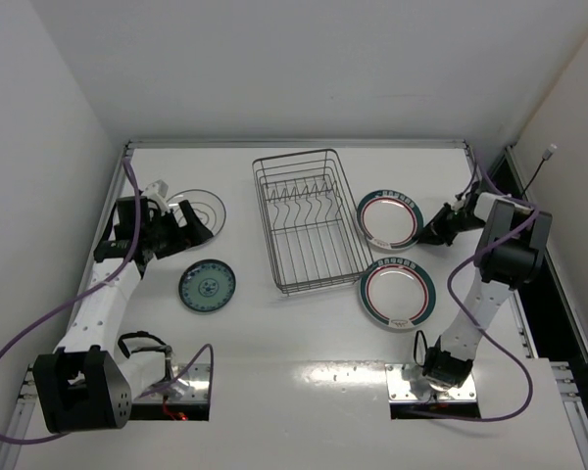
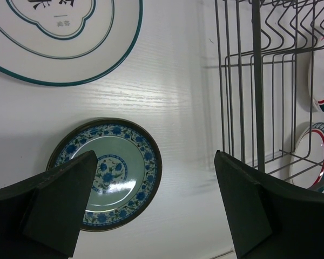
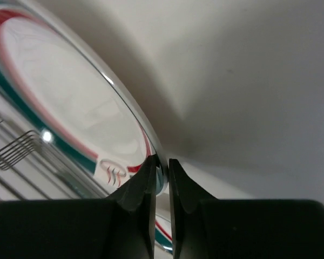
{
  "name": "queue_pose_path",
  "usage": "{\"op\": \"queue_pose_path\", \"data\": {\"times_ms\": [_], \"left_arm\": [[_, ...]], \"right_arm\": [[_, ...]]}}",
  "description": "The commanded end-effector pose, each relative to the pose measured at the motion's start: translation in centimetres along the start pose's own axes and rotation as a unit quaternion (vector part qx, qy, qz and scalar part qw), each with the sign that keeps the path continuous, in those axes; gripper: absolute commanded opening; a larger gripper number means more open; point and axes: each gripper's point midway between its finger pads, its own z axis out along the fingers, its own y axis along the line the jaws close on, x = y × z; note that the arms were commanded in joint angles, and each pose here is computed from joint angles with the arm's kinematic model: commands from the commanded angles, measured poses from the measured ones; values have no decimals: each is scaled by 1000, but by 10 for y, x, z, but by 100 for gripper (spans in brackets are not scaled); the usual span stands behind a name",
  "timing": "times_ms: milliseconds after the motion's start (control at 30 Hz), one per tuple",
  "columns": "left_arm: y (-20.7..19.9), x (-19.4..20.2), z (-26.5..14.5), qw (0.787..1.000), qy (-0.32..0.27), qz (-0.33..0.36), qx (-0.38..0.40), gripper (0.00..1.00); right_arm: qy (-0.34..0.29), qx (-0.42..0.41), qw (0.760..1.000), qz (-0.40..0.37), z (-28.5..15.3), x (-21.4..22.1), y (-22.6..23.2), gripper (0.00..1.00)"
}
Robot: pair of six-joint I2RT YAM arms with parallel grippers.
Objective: Load the plates into the dish rack
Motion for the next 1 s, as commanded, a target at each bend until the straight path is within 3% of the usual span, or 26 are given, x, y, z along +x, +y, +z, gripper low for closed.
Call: {"op": "queue_pose_path", "data": {"times_ms": [0,33,133,233,400,567,667,967], "left_arm": [[-6,-10,-3,1000,-13,18,6,88],[-6,-10,-3,1000,-13,18,6,88],[-4,-9,-1,1000,-8,16,5,88],[-4,-9,-1,1000,-8,16,5,88],[-3,-8,1,1000,-4,15,3,88],[-1,-6,1,1000,-2,13,-3,88],[1,-7,1,1000,-4,13,-7,88],[1,-7,1,1000,-4,13,-7,88]], "right_arm": [[-20,-13,1000,-10,5,-16,8,4],[-20,-13,1000,-10,5,-16,8,0],[-48,-11,999,-20,-10,-26,18,0],[-125,13,991,-54,-59,-50,45,0],[-302,51,943,-130,-170,-77,123,0],[-410,78,886,-200,-230,-57,191,0],[-450,100,853,-245,-240,-38,222,0],[-443,138,802,-376,-190,26,286,0]]}}
